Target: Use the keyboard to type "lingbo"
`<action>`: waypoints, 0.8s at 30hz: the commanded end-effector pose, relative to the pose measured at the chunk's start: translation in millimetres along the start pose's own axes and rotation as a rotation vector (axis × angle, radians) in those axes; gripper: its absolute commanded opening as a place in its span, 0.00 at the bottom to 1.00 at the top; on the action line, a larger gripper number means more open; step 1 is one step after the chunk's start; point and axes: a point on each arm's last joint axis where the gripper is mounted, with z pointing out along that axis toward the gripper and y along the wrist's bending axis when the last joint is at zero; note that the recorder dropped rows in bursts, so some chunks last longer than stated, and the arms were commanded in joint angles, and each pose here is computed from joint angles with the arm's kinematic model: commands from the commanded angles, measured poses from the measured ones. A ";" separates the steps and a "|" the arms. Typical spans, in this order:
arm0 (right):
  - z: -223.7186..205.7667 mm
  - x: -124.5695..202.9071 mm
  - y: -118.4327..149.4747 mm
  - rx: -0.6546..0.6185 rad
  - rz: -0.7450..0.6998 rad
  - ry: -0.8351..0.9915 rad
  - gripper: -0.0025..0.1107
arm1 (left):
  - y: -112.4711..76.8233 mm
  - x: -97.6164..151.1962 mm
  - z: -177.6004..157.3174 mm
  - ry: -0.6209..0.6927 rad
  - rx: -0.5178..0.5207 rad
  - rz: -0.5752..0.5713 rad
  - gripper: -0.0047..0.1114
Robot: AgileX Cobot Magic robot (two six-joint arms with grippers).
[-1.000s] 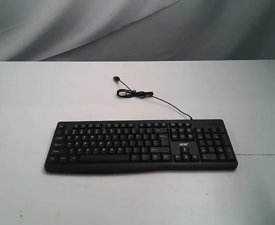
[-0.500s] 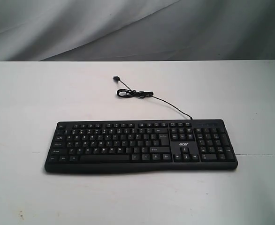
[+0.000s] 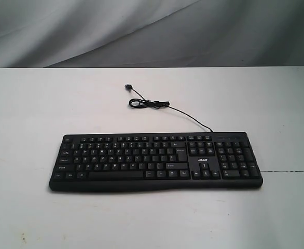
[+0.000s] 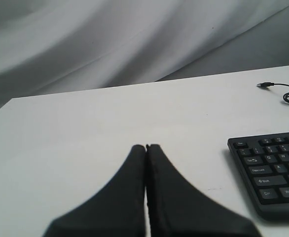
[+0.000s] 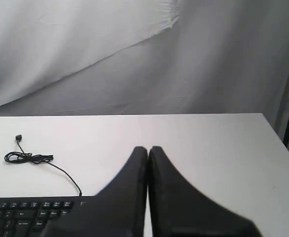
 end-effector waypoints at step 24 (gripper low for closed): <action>146.7 -16.9 138.4 -0.563 -0.234 0.492 0.02 | -0.6 0.4 0.1 -0.011 0.008 -0.005 0.04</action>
